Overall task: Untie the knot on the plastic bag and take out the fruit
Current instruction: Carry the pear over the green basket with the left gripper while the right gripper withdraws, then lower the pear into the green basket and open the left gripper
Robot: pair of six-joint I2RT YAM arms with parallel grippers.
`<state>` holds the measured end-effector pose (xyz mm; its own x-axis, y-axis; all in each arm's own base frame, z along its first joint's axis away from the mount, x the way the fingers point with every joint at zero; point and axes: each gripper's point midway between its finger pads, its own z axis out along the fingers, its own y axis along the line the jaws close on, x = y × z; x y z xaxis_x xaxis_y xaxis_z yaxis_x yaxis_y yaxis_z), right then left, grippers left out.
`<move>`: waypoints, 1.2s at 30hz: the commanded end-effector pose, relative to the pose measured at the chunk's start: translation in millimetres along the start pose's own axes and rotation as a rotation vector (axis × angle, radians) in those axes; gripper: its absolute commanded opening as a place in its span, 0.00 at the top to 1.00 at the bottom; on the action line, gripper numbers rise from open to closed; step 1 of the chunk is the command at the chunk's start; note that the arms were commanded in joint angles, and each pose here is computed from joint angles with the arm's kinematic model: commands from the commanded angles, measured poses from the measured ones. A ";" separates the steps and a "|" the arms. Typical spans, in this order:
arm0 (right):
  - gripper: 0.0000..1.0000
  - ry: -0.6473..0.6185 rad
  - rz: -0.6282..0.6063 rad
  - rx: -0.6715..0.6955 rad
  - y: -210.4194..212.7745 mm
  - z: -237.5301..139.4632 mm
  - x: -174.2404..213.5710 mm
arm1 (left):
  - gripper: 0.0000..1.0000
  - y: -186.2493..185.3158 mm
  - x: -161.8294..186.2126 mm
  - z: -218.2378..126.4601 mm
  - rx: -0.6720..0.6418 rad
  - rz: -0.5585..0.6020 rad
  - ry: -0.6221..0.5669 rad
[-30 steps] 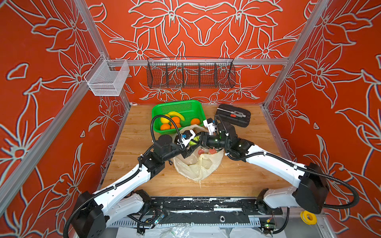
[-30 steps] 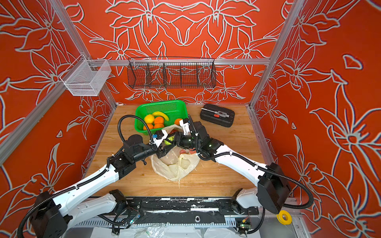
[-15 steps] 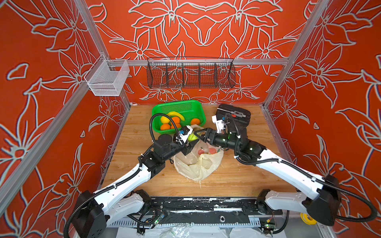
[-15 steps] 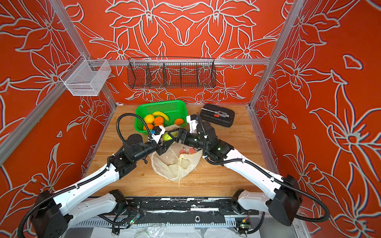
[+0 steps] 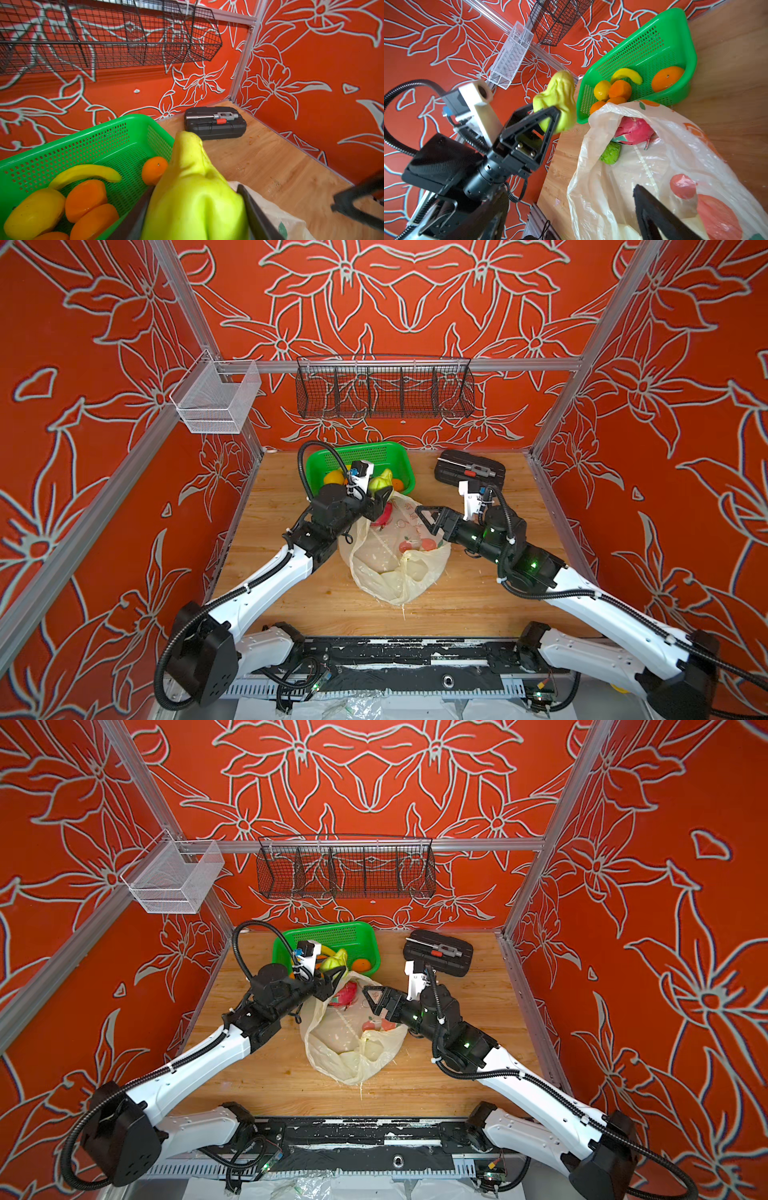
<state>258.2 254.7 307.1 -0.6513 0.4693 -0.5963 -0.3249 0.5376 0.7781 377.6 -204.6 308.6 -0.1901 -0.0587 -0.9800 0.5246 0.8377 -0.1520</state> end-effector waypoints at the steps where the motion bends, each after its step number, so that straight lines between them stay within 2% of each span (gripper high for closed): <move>1: 0.03 -0.038 -0.080 0.058 -12.0 -3.3 -6.7 | 0.48 10.7 -14.7 11.9 0.018 -0.070 -0.019; 8: 0.03 0.065 -0.159 0.021 0.0 28.7 -6.8 | 0.48 55.2 -0.9 49.5 -0.033 -0.137 0.076; 12: 0.03 0.094 -0.269 0.090 -7.0 57.7 -17.9 | 0.48 78.8 11.9 68.6 -0.050 -0.185 0.124; 19: 0.05 0.254 -0.373 0.209 -47.3 135.7 -15.1 | 0.48 106.8 28.5 87.9 -0.072 -0.248 0.169; 23: 0.14 0.415 -0.461 0.255 -78.6 177.7 9.4 | 0.48 125.2 31.8 90.3 -0.107 -0.268 0.163; 25: 0.24 0.534 -0.474 0.240 -93.4 190.1 33.8 | 0.48 131.0 33.5 91.7 -0.116 -0.265 0.165; 28: 0.41 0.656 -0.447 0.250 -121.1 192.0 67.8 | 0.48 133.5 37.6 95.1 -0.113 -0.250 0.181; 29: 0.44 0.685 -0.440 0.250 -128.9 188.4 78.3 | 0.48 132.2 39.3 96.3 -0.102 -0.247 0.188; 31: 0.48 0.714 -0.434 0.260 -141.8 178.5 92.3 | 0.48 130.5 41.9 98.3 -0.088 -0.255 0.192; 36: 0.48 0.722 -0.433 0.329 -163.2 154.6 103.1 | 0.48 127.6 49.2 110.0 -0.051 -0.270 0.204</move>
<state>361.2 332.1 77.0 -0.8408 -0.2914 -0.4562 -0.4772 0.7969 0.3705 519.0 -152.3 223.3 -0.4908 -0.1811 -0.8523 0.3540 0.8523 -0.3850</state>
